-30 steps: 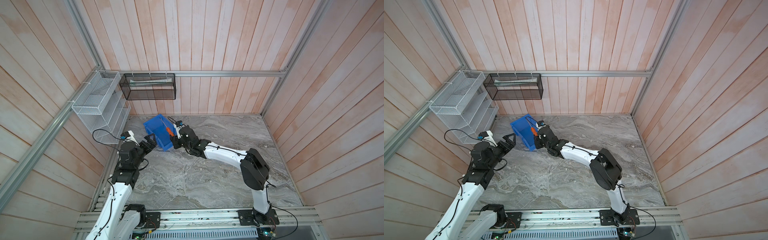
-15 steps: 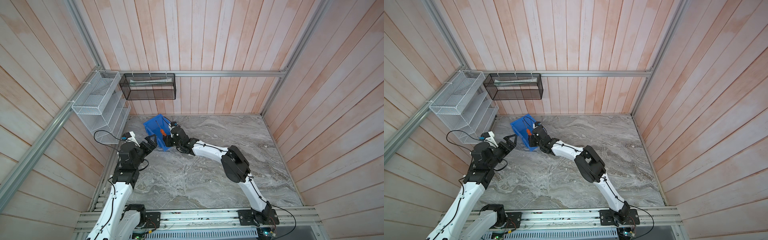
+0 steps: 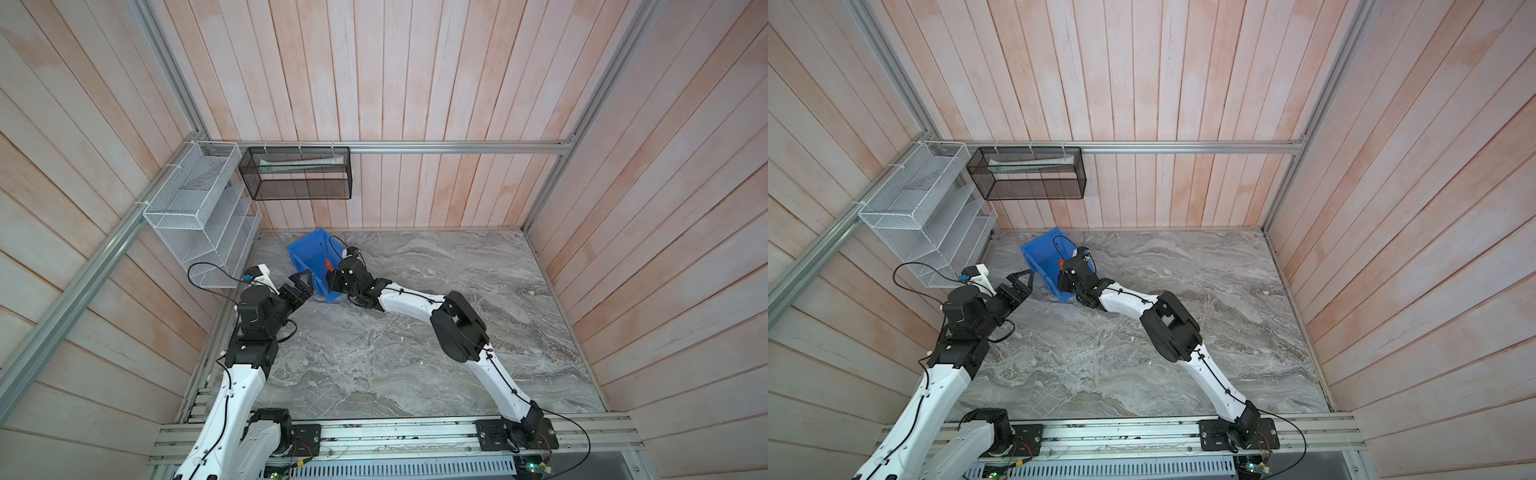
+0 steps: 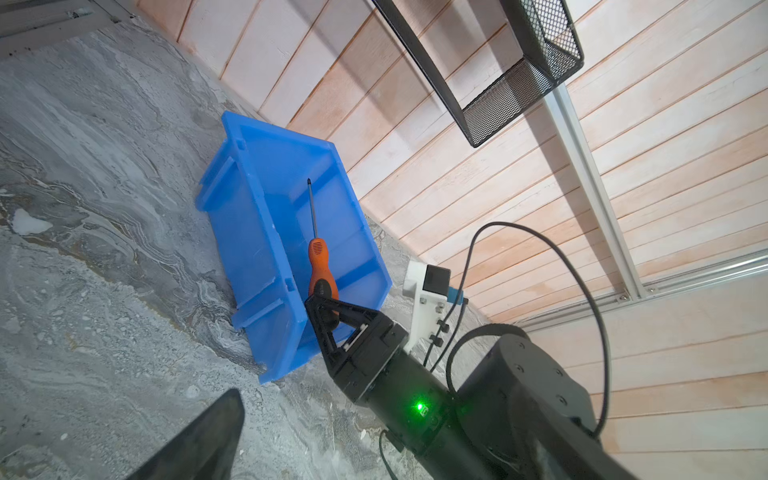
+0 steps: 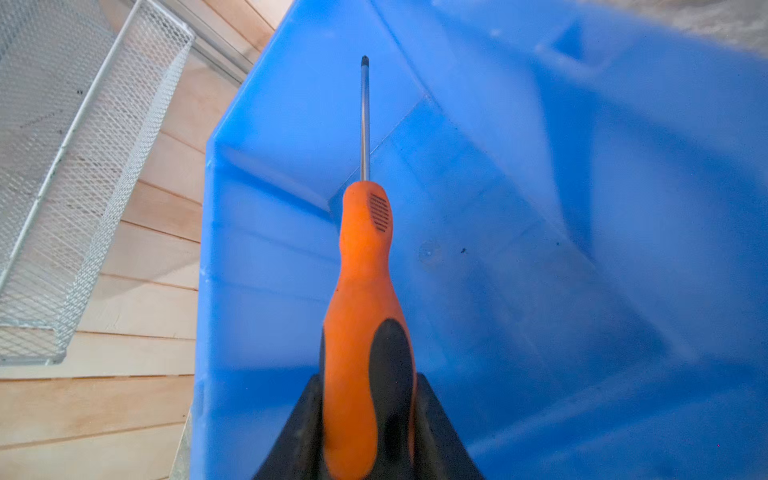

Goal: Put the screwdriver in the bin
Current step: 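Lift the screwdriver with the right gripper and carry it over the blue bin, then lower the screwdriver into the blue bin and open the right gripper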

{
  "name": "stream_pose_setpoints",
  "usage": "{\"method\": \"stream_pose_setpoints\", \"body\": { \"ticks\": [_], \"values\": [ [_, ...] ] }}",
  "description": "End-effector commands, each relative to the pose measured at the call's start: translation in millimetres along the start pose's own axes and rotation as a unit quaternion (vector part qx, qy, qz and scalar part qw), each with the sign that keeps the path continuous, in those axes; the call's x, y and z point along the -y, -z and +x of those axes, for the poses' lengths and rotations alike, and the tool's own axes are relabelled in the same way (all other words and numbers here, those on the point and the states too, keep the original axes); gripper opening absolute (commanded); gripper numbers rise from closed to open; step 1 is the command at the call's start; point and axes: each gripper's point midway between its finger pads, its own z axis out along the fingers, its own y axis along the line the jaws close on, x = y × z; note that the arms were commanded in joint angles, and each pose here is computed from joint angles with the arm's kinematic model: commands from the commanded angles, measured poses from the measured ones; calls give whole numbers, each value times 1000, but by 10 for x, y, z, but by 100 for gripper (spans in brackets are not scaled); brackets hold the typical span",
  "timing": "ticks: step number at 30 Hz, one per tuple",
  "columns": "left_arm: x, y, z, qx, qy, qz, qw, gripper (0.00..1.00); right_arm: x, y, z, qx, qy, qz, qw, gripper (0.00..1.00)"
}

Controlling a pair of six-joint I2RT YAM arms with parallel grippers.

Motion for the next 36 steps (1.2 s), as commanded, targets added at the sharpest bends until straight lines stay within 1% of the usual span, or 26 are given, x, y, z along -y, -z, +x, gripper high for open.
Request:
{"method": "stream_pose_setpoints", "body": {
  "ticks": [1, 4, 8, 21, 23, 24, 27, 36],
  "values": [
    [-21, -21, 37, -5, 2, 6, 1000, 100, -35, -31, -139, 37, -43, 0, 998, 25],
    [-38, -18, 42, -4, 1, 2, 1000, 100, -35, -30, -123, 37, -55, 4, 998, 28],
    [-48, -16, 35, -2, 2, 1, 1000, 100, 16, -64, -48, 25, -81, 7, 996, 29],
    [-58, 17, 67, -4, 6, 2, 1000, 100, -60, -96, 61, 1, -108, -16, 994, 35],
    [-49, 17, 69, -5, 4, 3, 1000, 100, -97, -108, 93, -6, -108, -27, 994, 36],
    [-51, 19, 69, -6, 4, 3, 1000, 100, -110, -108, 93, -7, -110, -30, 994, 40],
    [-67, 19, 78, -6, 4, 0, 1000, 100, -112, -109, 103, -10, -109, -32, 993, 46],
    [-86, 27, 93, -8, 1, -4, 1000, 100, -228, -60, 66, -13, -103, -54, 993, 46]
  ]
}}
